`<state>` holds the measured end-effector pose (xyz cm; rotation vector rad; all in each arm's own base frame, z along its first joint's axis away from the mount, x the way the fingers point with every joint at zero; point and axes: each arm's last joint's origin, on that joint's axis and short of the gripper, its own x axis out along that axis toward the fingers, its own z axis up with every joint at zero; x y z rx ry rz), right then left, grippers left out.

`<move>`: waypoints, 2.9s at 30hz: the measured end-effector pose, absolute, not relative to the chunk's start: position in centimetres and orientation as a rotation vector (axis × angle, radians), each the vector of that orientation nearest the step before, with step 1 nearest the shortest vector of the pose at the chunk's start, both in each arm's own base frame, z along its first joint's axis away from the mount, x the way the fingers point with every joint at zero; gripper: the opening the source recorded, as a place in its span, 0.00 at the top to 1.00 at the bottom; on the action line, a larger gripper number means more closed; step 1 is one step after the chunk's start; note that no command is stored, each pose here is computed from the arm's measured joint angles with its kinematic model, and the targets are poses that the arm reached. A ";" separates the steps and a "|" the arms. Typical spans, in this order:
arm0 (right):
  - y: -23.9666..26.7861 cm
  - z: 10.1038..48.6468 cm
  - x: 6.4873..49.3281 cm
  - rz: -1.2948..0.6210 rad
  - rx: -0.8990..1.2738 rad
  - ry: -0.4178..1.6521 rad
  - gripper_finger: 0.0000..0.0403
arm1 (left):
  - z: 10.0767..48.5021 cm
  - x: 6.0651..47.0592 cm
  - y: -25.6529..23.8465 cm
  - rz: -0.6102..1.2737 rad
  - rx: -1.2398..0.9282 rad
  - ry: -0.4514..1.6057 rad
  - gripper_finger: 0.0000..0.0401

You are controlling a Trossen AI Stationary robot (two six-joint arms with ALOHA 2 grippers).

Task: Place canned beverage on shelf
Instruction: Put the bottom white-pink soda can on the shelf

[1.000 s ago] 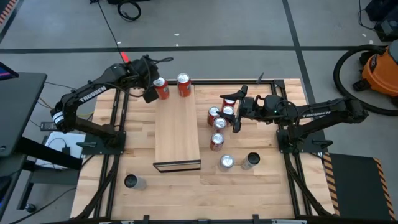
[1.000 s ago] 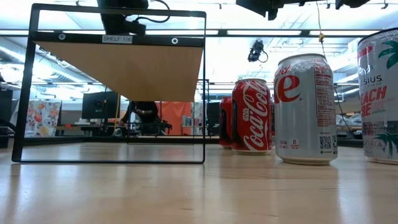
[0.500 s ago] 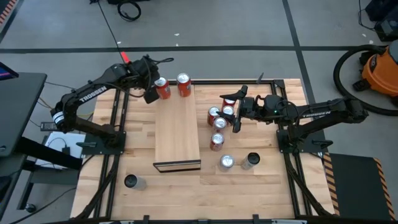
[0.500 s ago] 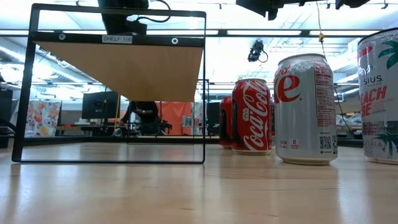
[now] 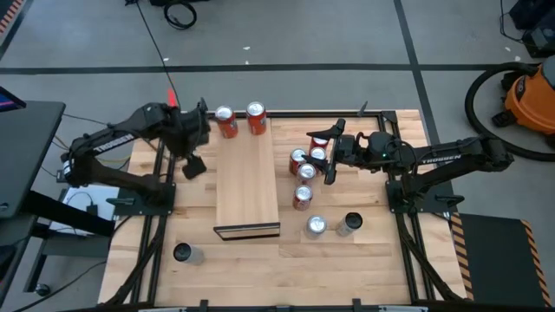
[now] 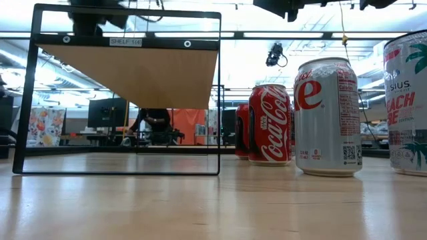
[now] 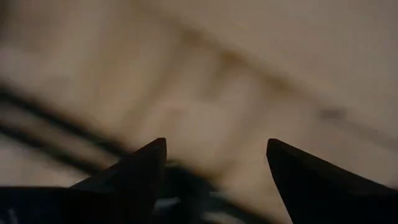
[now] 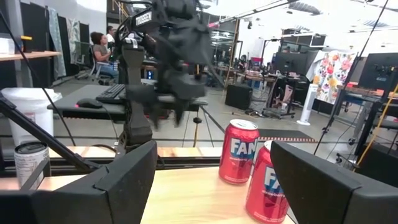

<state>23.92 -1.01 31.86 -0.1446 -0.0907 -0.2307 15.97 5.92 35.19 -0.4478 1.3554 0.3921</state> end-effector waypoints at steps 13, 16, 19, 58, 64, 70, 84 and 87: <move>-1.3 31.9 23.9 -0.250 -0.193 -0.093 0.20 | 35.4 15.9 -5.0 0.202 -0.467 1.420 0.28; -1.6 31.8 23.9 -0.262 -0.195 -0.081 0.20 | 35.3 15.8 -7.1 0.200 -0.432 1.397 0.28; -1.7 31.8 23.9 -0.264 -0.176 -0.084 0.20 | 35.0 16.0 -9.2 0.174 -0.440 1.384 0.28; -0.8 32.4 24.1 -0.136 -0.167 -0.167 0.20 | 31.6 16.7 -18.6 0.190 -0.351 1.315 0.27; -0.8 32.3 24.1 -0.134 -0.155 -0.159 0.20 | 30.7 17.4 -19.5 0.123 -0.231 1.344 0.23; -0.8 32.2 24.1 -0.133 -0.146 -0.155 0.20 | 29.2 17.5 -21.2 0.056 -0.072 1.365 0.31; -0.8 32.2 24.1 -0.133 -0.142 -0.155 0.20 | 28.6 17.2 -21.8 -0.087 0.177 1.368 0.37; -0.8 32.2 24.1 -0.133 -0.142 -0.155 0.20 | 28.4 17.3 -22.2 -0.190 0.251 1.370 0.37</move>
